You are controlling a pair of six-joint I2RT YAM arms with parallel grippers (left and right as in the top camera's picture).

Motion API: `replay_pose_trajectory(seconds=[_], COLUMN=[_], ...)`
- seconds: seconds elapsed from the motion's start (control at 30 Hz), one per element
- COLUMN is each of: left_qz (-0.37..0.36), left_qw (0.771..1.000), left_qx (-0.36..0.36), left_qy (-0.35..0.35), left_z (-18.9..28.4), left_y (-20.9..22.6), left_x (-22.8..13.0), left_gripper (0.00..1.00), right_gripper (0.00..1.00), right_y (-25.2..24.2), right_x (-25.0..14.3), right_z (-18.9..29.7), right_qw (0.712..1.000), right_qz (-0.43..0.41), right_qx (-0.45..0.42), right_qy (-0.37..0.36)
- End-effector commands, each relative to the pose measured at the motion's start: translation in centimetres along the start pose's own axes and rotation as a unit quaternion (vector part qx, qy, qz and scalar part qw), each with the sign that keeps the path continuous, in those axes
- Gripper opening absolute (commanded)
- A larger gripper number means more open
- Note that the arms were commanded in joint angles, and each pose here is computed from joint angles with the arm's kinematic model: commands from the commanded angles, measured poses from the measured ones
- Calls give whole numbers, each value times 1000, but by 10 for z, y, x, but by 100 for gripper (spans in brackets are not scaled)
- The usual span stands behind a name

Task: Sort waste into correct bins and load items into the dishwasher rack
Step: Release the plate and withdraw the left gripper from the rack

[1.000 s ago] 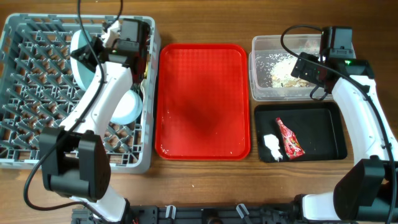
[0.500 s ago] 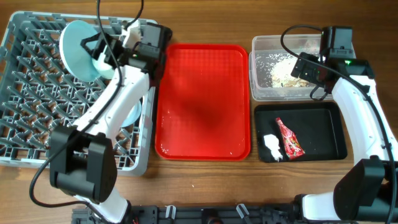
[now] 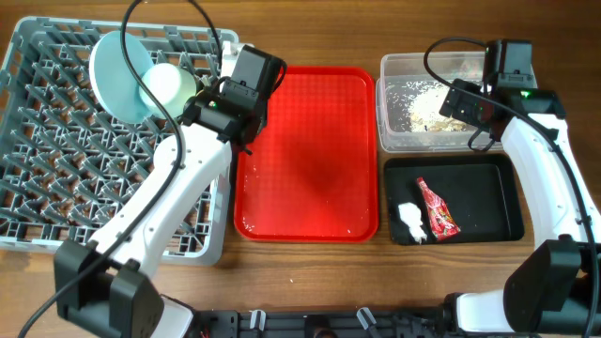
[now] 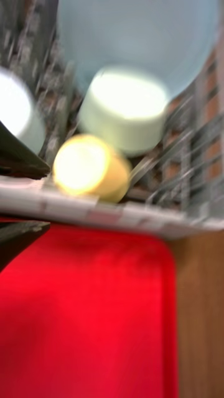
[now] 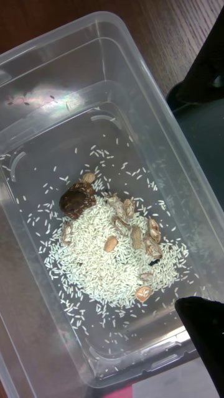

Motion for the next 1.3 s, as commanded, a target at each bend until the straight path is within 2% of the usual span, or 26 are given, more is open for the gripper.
replay_pose_trajectory(seconds=[0.0, 0.2, 0.5, 0.63, 0.73, 0.83, 1.0, 1.1, 1.27], left_qz=[55, 68, 107, 124, 133, 116, 132, 131, 116], left_qw=[989, 978, 973, 976, 975, 978, 982, 983, 977], left_qx=[-71, -81, -74, -79, -114, -132, -122, -102, -88], left_qy=[115, 180, 192, 159, 135, 111, 58, 84, 153], left_z=[-34, -48, -71, -79, -78, -62, -28, -30, -60], left_y=[-16, -5, 18, 21, 13, 16, 37, 45, 36], left_x=[-41, -64, -79, -65, -53, -37, -17, -28, -53], left_gripper=[26, 29, 25, 26, 25, 26, 31, 32, 29], right_gripper=[100, 100, 100, 99, 100, 100, 100, 100, 100], right_y=[-2, -2, -2, -2, -2, -2, -2, -2, -2], right_x=[3, 3, 3, 3, 3, 3, 3, 3, 3], right_z=[-2, -2, -2, -2, -2, -2, -2, -2, -2], right_qw=[1000, 1000, 1000, 1000, 1000, 1000, 1000, 1000, 1000], right_qz=[-7, -7, -7, -7, -7, -7, -7, -7, -7], right_qx=[-9, -8, -8, -9, -9, -9, -9, -9, -9], right_qy=[-3, -3, -3, -3, -3, -3, -3, -3, -3])
Point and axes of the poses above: each gripper's point midway between its finger pads, its own z axis back along the fingers, its own y axis along the line the jaws close on, x = y × z, the point moved 5 cm from there along z, back along the fingers, and after that the axes turned 4 degrees about -z, right-handed, at the moved point
